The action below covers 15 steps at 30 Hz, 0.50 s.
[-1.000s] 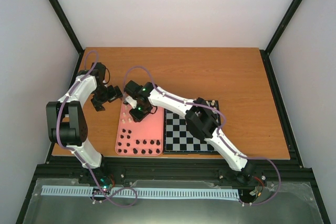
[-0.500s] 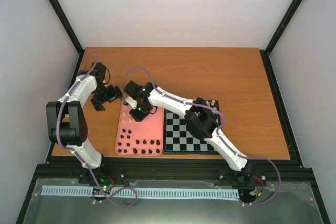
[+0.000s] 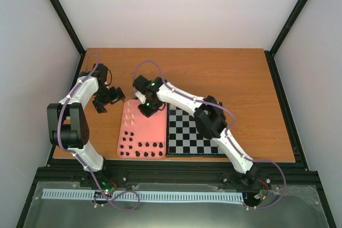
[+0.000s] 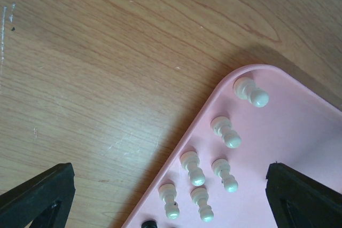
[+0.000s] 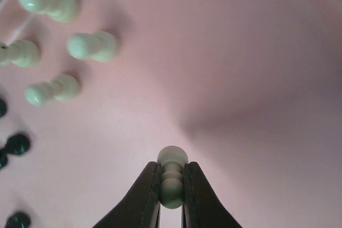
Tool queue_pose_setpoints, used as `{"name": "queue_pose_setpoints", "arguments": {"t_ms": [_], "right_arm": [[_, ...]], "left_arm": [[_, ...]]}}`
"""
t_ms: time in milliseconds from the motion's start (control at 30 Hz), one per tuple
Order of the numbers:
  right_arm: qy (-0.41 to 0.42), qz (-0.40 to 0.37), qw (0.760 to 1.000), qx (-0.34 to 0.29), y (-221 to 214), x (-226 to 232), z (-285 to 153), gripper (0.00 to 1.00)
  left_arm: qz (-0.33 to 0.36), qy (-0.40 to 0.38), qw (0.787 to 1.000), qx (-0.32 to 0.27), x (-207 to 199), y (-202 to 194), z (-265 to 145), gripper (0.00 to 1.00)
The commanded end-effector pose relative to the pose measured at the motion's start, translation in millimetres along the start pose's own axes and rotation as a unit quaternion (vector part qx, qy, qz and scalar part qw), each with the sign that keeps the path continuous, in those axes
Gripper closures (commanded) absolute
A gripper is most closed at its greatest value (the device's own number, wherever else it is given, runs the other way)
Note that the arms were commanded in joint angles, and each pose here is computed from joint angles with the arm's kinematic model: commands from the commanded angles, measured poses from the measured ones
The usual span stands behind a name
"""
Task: Set up the chess pieces on the board
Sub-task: Pick up the chess piece from the storage box, then place the chess piece on the chessboard.
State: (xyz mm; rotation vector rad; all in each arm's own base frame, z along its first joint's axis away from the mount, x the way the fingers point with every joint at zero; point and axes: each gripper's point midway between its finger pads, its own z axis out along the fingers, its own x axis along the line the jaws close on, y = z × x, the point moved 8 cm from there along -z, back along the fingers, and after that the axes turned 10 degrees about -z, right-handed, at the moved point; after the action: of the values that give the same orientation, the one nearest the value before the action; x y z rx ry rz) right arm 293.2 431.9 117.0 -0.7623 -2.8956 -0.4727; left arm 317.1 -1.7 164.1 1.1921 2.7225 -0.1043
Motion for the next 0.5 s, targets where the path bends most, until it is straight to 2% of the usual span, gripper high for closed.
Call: {"name": "queue_pose_setpoints", "arguments": {"t_ms": [0, 133, 467], "right_arm": [[-0.051, 0.060, 0.996, -0.049, -11.1, -27.2, -89.9, 0.97], [-0.098, 0.106, 0.989, -0.039, -49.5, -50.0, -129.9, 0.97], [-0.121, 0.248, 0.960, 0.037, -182.1, -89.4, -146.9, 0.97]], "left_arm": [[0.004, -0.011, 1.000, -0.016, -0.9, 2.8, -11.3, 0.00], [0.003, -0.011, 1.000, -0.014, -1.8, 3.7, -10.9, 0.00], [0.002, -0.012, 1.000, -0.008, -2.5, 4.0, -7.7, 0.00]]}}
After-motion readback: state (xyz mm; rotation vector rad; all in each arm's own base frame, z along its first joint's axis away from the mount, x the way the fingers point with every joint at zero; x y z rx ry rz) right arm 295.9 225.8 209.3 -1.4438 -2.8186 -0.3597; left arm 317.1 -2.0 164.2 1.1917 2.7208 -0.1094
